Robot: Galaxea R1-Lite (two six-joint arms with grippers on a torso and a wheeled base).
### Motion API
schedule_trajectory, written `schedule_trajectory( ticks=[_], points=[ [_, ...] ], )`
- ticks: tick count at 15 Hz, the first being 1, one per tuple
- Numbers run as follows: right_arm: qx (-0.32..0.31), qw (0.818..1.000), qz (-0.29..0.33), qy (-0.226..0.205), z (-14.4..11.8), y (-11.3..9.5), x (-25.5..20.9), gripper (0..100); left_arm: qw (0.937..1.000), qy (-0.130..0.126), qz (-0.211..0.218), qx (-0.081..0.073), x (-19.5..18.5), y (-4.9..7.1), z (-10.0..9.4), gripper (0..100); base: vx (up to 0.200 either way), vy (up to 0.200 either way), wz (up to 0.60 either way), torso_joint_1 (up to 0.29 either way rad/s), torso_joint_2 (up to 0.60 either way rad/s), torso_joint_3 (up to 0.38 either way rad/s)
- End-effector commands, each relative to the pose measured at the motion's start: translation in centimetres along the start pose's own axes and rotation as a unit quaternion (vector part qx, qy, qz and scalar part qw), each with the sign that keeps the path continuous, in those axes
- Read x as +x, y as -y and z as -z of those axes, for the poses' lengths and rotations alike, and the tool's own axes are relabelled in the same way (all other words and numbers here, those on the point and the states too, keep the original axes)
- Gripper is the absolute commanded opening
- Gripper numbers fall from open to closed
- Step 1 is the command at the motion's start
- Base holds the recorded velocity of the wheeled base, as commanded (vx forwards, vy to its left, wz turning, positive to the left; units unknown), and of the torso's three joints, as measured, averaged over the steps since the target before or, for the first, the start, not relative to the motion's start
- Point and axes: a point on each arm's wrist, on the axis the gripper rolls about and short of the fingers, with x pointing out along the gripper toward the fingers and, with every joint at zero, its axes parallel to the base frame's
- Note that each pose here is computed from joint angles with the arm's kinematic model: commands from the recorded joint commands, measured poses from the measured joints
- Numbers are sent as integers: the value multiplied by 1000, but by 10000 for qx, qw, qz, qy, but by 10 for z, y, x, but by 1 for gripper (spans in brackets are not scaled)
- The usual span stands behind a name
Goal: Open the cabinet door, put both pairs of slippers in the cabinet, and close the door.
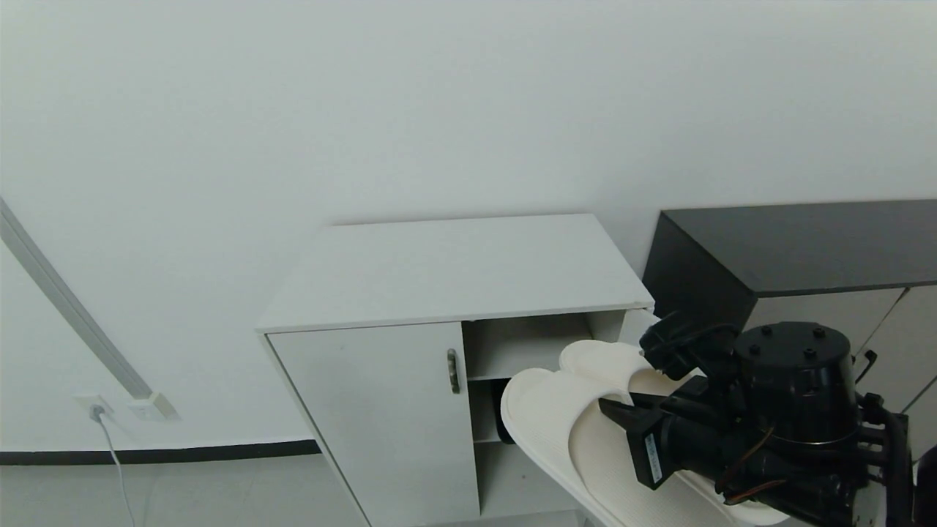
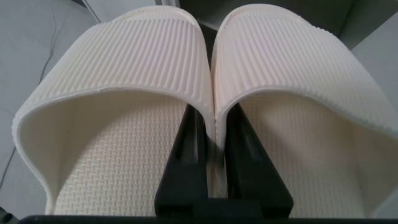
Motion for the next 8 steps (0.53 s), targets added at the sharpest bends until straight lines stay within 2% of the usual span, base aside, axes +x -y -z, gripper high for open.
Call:
schedule_trajectory(
  ticks=[1,8],
  points=[
    [-4,10000,-4,-18,1,0,1,0,10000,-8,2,1,0,0,0,0,0,0,0,-232,525,300],
    [-7,10000,-4,-33,1,0,2,0,10000,-8,2,-6,0,0,0,0,0,0,0,-225,547,322]
  ],
)
